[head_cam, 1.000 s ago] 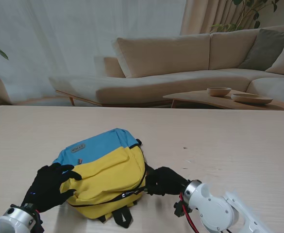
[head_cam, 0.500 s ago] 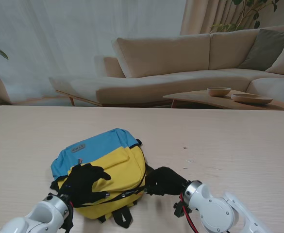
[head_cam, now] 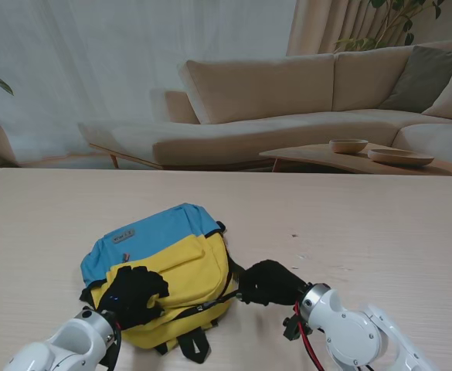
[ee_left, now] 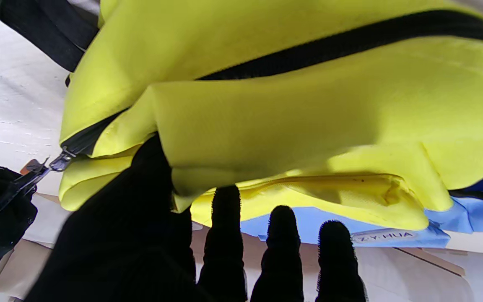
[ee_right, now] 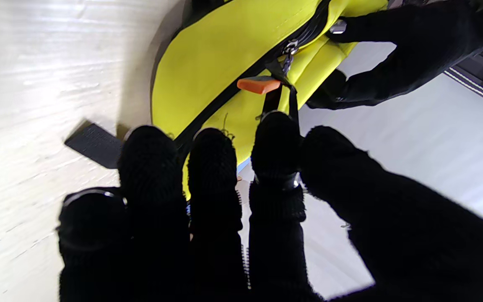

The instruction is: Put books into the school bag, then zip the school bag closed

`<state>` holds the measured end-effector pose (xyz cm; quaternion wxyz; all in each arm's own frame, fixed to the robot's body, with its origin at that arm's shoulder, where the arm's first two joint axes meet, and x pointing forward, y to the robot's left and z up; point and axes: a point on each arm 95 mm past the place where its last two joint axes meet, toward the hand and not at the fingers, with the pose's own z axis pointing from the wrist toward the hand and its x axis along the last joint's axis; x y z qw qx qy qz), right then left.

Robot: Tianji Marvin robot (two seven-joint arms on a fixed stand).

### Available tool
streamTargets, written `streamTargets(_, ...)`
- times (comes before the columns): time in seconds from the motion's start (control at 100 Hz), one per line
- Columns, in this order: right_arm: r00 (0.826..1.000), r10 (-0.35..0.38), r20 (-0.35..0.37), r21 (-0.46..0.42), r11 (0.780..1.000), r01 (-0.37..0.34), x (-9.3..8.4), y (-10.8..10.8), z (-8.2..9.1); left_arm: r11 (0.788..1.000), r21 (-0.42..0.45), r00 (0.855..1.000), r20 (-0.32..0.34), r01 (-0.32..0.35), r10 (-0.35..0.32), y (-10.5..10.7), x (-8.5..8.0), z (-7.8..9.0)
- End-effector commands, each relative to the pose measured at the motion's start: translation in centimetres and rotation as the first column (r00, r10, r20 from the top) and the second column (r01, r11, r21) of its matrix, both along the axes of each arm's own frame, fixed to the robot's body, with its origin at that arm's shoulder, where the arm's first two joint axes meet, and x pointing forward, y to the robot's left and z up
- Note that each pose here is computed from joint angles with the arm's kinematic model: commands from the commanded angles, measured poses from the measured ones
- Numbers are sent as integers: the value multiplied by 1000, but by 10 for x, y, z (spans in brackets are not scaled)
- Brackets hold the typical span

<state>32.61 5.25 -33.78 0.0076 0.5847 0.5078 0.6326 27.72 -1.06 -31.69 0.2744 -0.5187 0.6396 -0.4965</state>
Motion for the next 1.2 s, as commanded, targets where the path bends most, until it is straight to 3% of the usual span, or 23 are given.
streamTargets(0.0,1000,1,-5,-11,1000,-1,1,-6,-1,1000,9,1000,-11,-6,6,3,-8,-5)
streamTargets(0.28,997,-76,-8,-62,995,76,21,-26,-3,1000,3,999,48,5,-5,14,-16,0)
streamTargets(0.55,987,-163,-7,-76,984,162,46,-26,-3,998,54,998,65,-13,10,28,-34,3)
streamTargets(0.86,978,-206,-24,-37,978,205,71,-4,-5,991,108,991,117,-83,70,56,-48,4)
streamTargets(1.19,961,-269,-68,-18,963,268,106,23,-9,989,126,991,118,-82,67,62,-50,5)
